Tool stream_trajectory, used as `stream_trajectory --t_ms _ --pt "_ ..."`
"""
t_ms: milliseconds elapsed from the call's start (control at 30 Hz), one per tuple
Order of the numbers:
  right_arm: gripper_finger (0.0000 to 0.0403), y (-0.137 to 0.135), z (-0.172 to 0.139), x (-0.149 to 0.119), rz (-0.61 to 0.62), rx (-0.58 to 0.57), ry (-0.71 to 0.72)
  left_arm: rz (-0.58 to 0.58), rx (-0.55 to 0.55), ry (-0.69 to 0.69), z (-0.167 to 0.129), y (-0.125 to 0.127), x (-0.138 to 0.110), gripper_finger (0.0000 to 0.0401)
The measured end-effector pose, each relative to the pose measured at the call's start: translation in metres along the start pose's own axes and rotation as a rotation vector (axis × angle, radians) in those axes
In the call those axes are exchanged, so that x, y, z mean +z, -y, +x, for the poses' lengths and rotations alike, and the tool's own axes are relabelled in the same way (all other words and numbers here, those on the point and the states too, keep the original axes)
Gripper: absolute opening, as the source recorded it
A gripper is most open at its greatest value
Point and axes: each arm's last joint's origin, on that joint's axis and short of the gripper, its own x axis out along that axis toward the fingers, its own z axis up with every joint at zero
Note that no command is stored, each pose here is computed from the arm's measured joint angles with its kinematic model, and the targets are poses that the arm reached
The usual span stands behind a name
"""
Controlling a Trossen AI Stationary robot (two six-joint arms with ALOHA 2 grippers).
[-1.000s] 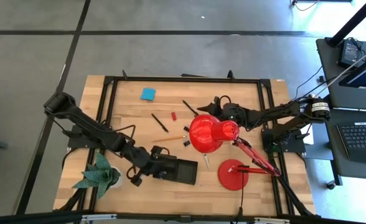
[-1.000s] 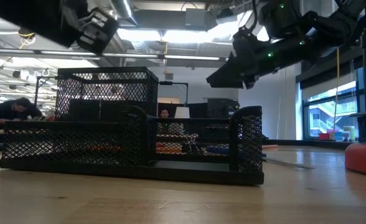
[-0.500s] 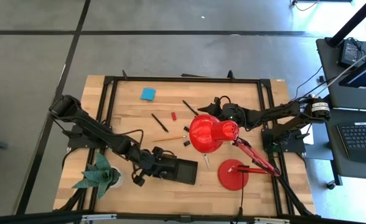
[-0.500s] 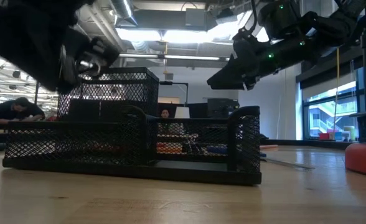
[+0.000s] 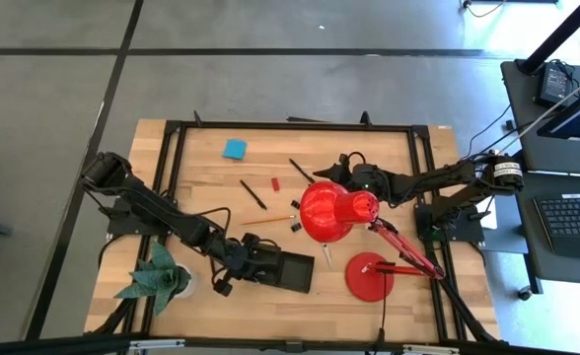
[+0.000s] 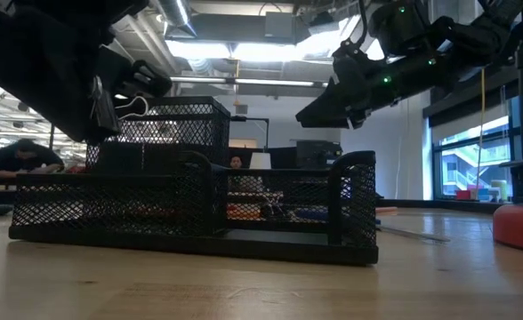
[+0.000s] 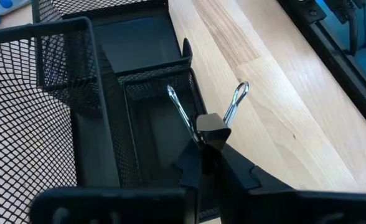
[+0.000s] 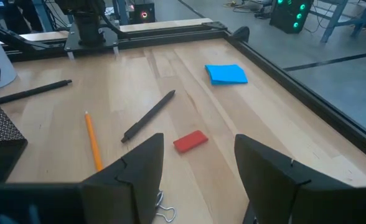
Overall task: Pick and place office supplies into organizer
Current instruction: Put the right black clip binder into the desk organizer, then put the top black clip binder into the desk organizer
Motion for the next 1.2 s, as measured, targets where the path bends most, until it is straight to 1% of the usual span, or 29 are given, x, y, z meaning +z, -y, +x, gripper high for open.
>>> stream_trajectory --t_ms 133,233,767,833,967,1200 --pt "0.0200 0.000 0.000 0.000 0.000 0.000 0.000 -0.002 -0.006 -0.002 -0.001 0.000 0.000 0.0038" --pt "0.0200 0.000 0.000 0.000 0.000 0.000 0.000 -0.003 -0.007 0.006 -0.001 0.000 0.000 0.0040" --pt "0.0200 0.000 0.000 -0.001 -0.001 0.000 -0.006 -0.015 0.000 0.015 -0.003 0.000 0.001 0.0012" --pt "0.0200 0.000 0.000 -0.001 -0.001 0.000 -0.007 -0.016 -0.006 0.027 -0.007 0.000 0.001 0.0011" --pt "0.0200 0.000 0.000 -0.001 0.007 0.001 -0.010 -0.015 -0.013 0.094 -0.020 0.001 0.009 0.0015" --pt "0.0200 0.000 0.000 -0.004 0.017 -0.001 -0.044 -0.020 0.025 0.214 -0.049 0.000 0.020 0.0039"
